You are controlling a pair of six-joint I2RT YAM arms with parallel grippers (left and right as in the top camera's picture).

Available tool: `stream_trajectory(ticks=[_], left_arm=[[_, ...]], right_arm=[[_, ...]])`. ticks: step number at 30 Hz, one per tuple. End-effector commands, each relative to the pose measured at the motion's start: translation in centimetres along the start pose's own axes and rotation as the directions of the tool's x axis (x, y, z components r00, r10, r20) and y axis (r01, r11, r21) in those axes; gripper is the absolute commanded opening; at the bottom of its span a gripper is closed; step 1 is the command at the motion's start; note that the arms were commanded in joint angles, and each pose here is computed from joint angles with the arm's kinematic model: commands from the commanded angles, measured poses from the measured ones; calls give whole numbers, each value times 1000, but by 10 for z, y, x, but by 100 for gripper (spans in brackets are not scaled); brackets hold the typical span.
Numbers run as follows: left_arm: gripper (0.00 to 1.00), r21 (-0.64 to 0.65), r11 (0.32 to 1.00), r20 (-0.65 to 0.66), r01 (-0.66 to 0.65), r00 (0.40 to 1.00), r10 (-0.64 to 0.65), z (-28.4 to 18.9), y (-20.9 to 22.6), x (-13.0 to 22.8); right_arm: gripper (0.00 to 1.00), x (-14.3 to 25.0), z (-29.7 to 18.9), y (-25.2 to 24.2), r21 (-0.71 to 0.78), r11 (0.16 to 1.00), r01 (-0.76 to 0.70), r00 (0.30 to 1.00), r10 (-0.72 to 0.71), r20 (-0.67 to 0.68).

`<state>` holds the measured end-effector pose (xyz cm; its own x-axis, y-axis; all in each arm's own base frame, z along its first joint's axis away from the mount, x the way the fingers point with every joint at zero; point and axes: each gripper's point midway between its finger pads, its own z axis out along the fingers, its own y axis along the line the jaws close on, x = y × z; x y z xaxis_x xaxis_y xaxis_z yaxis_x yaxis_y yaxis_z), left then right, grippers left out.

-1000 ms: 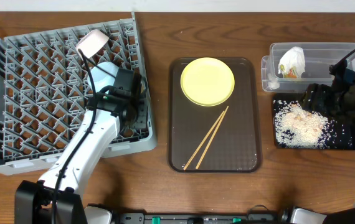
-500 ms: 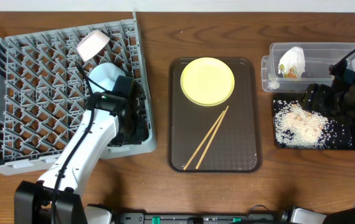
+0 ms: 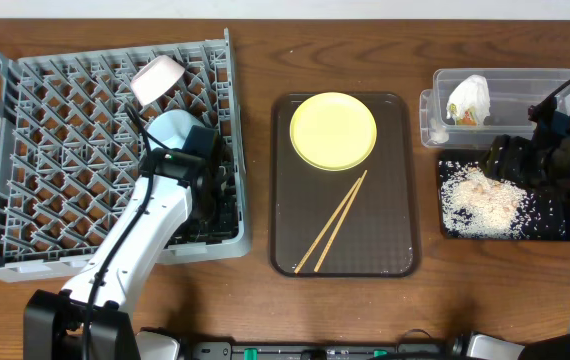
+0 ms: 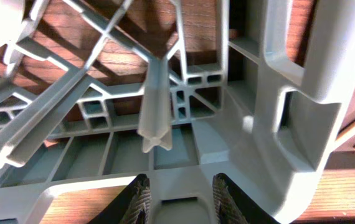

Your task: Sort waste into correct bins and load items into the dishwasher rack

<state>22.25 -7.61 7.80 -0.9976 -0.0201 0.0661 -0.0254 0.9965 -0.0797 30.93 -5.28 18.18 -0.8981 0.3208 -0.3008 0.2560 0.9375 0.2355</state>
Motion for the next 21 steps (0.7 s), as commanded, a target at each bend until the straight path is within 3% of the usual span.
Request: stream_trajectory(ticks=[1,7,12,16,21], left_arm=[[36,-20,1000,28,9,1000,-8,-4,4,-3],[40,-48,999,279,15,960,-1,-48,9,-32],[40,-140,963,492,233,860,-136,-92,50,-38],[35,-72,886,552,459,758,-348,-108,83,-28],[31,-18,706,525,708,608,-596,-105,134,-6]], right_arm=[[76,-3,-5,2,-7,1000,2,1000,-2,15],[76,-4,-5,2,-8,1000,3,1000,-3,18],[76,-4,-5,2,-8,1000,3,1000,-3,18],[76,-4,-5,2,-8,1000,3,1000,-3,18],[76,-4,-5,2,-8,1000,3,1000,-3,17]])
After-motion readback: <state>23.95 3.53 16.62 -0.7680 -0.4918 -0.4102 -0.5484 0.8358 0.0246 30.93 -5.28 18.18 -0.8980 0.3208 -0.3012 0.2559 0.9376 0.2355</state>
